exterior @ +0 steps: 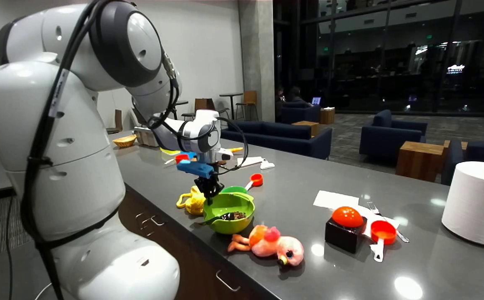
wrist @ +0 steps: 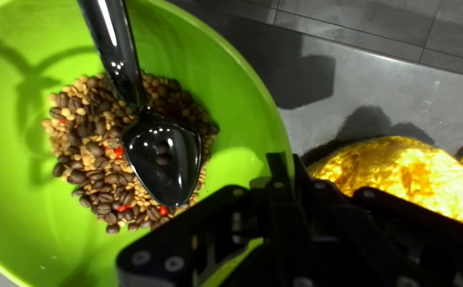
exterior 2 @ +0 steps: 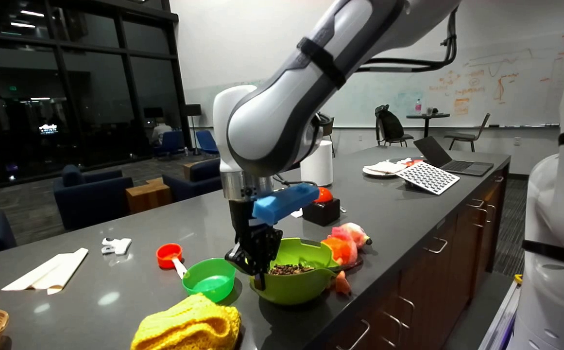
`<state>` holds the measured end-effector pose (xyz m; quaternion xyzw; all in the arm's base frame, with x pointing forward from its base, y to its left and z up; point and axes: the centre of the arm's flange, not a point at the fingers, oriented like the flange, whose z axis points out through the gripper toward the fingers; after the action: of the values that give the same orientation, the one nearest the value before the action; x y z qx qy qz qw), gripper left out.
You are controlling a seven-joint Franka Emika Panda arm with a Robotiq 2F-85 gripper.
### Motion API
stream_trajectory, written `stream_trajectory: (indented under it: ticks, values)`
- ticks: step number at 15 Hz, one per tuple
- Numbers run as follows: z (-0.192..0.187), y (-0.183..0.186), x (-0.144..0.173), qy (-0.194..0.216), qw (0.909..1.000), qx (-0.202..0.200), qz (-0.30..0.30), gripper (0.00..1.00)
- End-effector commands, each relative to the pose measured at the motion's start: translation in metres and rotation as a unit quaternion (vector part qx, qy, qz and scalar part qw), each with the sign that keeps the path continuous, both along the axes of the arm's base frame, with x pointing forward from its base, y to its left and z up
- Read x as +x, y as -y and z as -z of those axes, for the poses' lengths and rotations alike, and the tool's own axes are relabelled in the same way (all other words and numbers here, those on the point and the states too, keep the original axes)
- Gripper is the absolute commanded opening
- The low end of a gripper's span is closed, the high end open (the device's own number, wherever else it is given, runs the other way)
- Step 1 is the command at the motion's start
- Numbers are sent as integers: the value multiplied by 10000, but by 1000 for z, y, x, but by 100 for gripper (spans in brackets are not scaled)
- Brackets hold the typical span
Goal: Move the bowl to the left
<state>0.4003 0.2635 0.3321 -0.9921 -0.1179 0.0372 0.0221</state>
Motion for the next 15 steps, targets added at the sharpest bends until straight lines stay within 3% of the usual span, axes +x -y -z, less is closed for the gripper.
stream_trajectory:
  ticks: [1, 11, 13, 15]
  values:
    - [4, -8, -6, -29, 9997, 135, -178, 1]
    - [11, -13, -4, -115, 9991, 139, -371, 1]
    - [10, -13, -2, -127, 9991, 132, -383, 32]
    - [9, -14, -1, -135, 9990, 130, -394, 43]
